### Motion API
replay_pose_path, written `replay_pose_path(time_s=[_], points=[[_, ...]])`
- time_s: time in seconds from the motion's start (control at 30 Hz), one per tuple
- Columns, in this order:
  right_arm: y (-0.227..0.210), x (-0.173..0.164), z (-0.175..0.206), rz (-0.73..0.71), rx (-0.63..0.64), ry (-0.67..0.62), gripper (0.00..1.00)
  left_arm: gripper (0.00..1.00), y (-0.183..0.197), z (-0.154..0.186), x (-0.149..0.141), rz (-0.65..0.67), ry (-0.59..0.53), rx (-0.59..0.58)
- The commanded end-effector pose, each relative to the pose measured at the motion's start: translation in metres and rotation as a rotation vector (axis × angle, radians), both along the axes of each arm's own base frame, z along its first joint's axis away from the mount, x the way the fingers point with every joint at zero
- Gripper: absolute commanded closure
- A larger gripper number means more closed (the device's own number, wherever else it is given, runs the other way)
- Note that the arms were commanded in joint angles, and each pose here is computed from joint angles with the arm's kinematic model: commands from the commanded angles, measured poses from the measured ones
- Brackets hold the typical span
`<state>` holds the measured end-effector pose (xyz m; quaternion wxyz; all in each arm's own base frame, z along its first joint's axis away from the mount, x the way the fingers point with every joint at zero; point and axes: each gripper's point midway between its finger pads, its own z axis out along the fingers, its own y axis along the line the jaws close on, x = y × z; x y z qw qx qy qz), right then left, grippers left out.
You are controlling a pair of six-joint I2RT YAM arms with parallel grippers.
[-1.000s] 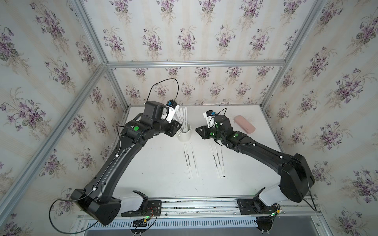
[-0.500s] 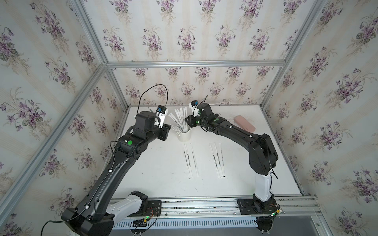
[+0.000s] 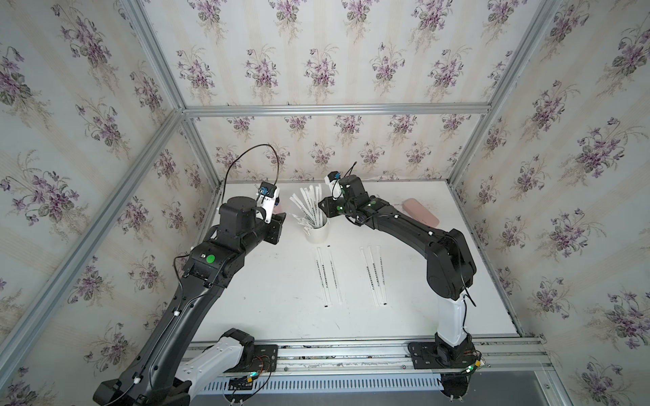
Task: Take the straws out of the storage container
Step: Pick up the straw from the container.
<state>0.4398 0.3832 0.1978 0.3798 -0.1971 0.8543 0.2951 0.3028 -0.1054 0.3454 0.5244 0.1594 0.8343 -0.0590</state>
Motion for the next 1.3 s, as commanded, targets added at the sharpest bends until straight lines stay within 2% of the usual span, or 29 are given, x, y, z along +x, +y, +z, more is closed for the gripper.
replay_pose_path(time_s=[0.0, 0.43, 1.27], points=[[-0.001, 0.001, 0.008, -0.008, 0.015, -0.023, 0.71, 0.5, 0.001, 0.007, 0.003, 0.003, -0.033, -0.004], [0.023, 0.002, 0.01, 0.144, 0.09, -0.079, 0.7, 0.5, -0.018, -0.01, 0.012, -0.067, 0.036, -0.022], [0.02, 0.017, 0.002, 0.174, 0.158, -0.033, 0.7, 0.5, -0.02, -0.028, 0.026, -0.077, 0.117, -0.063]])
